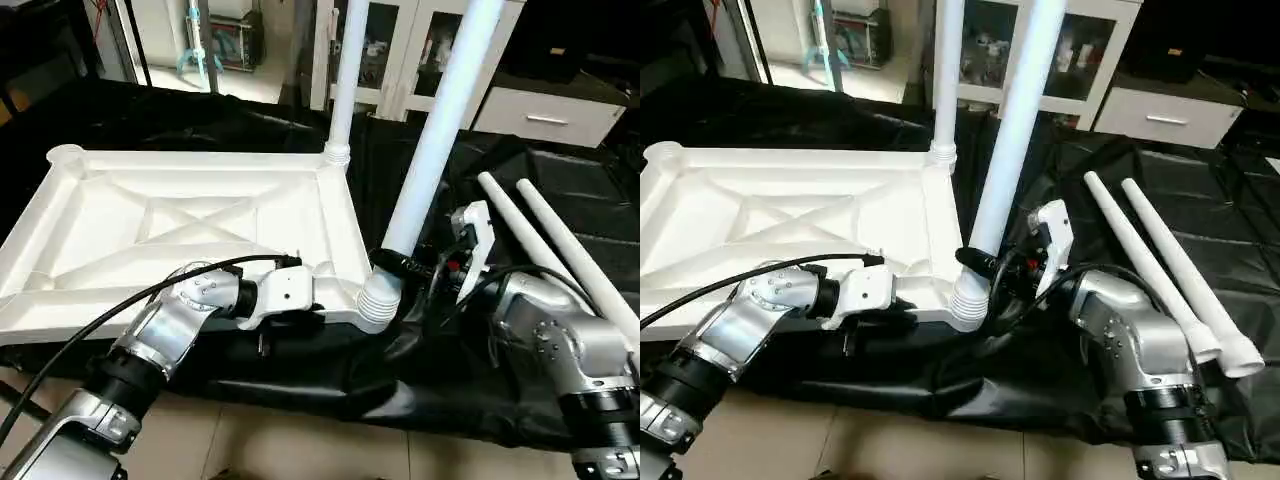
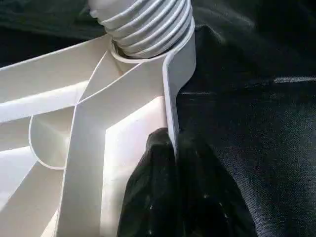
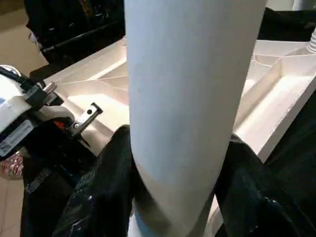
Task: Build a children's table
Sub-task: Pick table leg
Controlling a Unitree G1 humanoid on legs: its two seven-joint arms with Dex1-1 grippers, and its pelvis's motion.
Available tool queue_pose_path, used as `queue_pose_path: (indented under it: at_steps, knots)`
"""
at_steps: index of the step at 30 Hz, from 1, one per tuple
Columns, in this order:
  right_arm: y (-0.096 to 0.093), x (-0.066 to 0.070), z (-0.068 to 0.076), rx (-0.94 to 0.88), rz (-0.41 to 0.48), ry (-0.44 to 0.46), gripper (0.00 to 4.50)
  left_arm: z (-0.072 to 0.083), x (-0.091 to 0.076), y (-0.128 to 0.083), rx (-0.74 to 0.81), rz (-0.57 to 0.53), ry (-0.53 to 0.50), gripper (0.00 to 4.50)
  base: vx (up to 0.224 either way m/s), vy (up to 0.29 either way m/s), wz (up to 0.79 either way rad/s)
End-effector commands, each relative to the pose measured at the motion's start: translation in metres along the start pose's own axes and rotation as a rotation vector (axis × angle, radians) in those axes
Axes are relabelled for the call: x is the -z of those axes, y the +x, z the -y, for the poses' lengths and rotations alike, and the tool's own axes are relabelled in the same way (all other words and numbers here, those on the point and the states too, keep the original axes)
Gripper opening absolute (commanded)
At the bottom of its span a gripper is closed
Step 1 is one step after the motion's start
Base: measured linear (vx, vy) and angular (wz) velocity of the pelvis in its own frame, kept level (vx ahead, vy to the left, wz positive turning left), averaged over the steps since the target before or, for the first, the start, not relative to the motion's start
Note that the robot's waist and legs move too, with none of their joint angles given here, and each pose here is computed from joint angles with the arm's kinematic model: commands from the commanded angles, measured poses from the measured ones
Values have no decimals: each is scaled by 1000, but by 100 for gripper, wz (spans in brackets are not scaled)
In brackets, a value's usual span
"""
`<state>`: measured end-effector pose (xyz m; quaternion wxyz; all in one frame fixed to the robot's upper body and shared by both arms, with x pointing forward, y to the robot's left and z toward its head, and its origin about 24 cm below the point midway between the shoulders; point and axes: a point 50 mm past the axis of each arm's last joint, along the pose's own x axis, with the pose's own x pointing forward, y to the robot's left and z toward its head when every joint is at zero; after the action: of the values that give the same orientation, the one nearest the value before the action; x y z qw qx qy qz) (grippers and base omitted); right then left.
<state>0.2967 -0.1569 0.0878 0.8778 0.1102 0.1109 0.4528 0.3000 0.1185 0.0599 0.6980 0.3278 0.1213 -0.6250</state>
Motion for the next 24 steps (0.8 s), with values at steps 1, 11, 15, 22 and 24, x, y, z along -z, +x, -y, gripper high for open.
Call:
queue_pose_path:
  at_steps: [1, 11, 15, 22, 24]
  knots:
    - [1, 1, 2, 7, -18, -4, 181, 7, -6, 8, 62, 40, 33, 0, 0, 0, 0]
    - [9, 10, -5, -46, -74, -62, 181, 6, -7, 5, 104, 44, 39, 0, 0, 0, 0]
    - [15, 12, -7, -58, -89, -81, 181, 5, -7, 3, 117, 36, 44, 0, 0, 0, 0]
    - [10, 13, -4, -32, -79, -84, 181, 1, -6, 2, 94, 34, 40, 0, 0, 0, 0]
    - [7, 16, 0, 3, -59, -62, 181, 0, -6, 1, 86, 32, 37, 0, 0, 0, 0]
